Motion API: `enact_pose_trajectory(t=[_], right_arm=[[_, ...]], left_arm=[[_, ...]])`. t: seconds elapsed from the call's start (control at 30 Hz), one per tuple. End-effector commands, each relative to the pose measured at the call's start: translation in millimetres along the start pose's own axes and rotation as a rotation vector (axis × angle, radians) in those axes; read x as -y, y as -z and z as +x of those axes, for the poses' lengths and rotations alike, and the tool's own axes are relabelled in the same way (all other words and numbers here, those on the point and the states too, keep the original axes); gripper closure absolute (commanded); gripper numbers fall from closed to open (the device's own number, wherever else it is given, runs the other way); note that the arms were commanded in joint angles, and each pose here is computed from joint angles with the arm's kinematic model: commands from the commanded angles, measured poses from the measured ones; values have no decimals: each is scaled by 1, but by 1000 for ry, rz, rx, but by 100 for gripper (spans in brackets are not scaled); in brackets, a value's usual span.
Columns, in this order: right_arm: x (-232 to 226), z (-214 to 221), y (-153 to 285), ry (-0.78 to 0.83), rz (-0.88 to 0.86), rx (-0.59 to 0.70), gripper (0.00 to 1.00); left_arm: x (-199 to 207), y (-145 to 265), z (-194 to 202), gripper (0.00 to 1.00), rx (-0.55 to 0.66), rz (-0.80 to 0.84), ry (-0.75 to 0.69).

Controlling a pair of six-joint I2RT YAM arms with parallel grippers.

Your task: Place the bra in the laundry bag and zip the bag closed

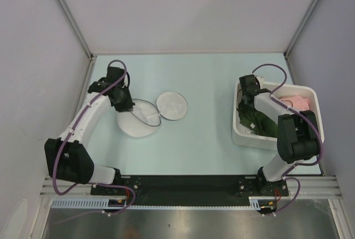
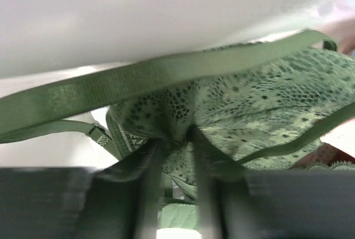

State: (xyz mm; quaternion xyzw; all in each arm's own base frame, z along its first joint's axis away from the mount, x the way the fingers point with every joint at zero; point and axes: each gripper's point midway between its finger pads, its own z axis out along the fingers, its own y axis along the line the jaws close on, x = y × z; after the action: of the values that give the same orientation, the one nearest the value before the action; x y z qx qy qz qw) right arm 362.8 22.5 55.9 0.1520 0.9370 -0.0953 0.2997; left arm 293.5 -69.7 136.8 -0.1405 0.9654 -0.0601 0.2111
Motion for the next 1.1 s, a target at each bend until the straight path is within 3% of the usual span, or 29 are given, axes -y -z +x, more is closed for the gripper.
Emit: enact_pose_trajectory(t=[0.0,0.03,0.07,0.1,0.13,0.17,0.2,0.27,0.33,0.5,0.73,0.9,1.03,1.07], right_arm=[[6,-13,15,-58,25,47,76],[9,-21,23,-72,29,72,79],[13,-21,30,-76,40,67,88],[15,-31,39,-96,38,90,95],[16,-37,48,-106,32,107,100],[21,-42,62,-113,25,121,100],[22,-48,72,-117,14,137,100],[29,-61,101,-132,-1,164,100],[31,-76,128,-159,-30,198,100],[40,-100,205,-203,-134,288,100],[4,-132,320,-139,-493,500,100],[6,-153,387,-147,-603,650,100],[-14,-163,457,-70,-882,759,100],[-26,-162,459,-49,-937,736,100]], left_arm=[[-22,21,-24,82,103,-87,-24],[-27,21,-24,77,106,-97,-16],[-31,19,-22,70,104,-108,-13],[-35,20,-21,54,108,-119,-9],[-39,25,-23,45,130,-128,-1],[-45,28,-25,34,149,-153,6],[-46,33,-28,14,168,-160,14],[-46,48,-37,1,230,-156,36],[-31,69,-50,1,305,-83,75],[12,101,-50,0,357,94,47],[104,148,-15,0,401,370,-156],[133,172,-11,0,425,495,-158],[138,188,-14,0,456,552,-132],[138,193,-17,1,468,558,-120]])
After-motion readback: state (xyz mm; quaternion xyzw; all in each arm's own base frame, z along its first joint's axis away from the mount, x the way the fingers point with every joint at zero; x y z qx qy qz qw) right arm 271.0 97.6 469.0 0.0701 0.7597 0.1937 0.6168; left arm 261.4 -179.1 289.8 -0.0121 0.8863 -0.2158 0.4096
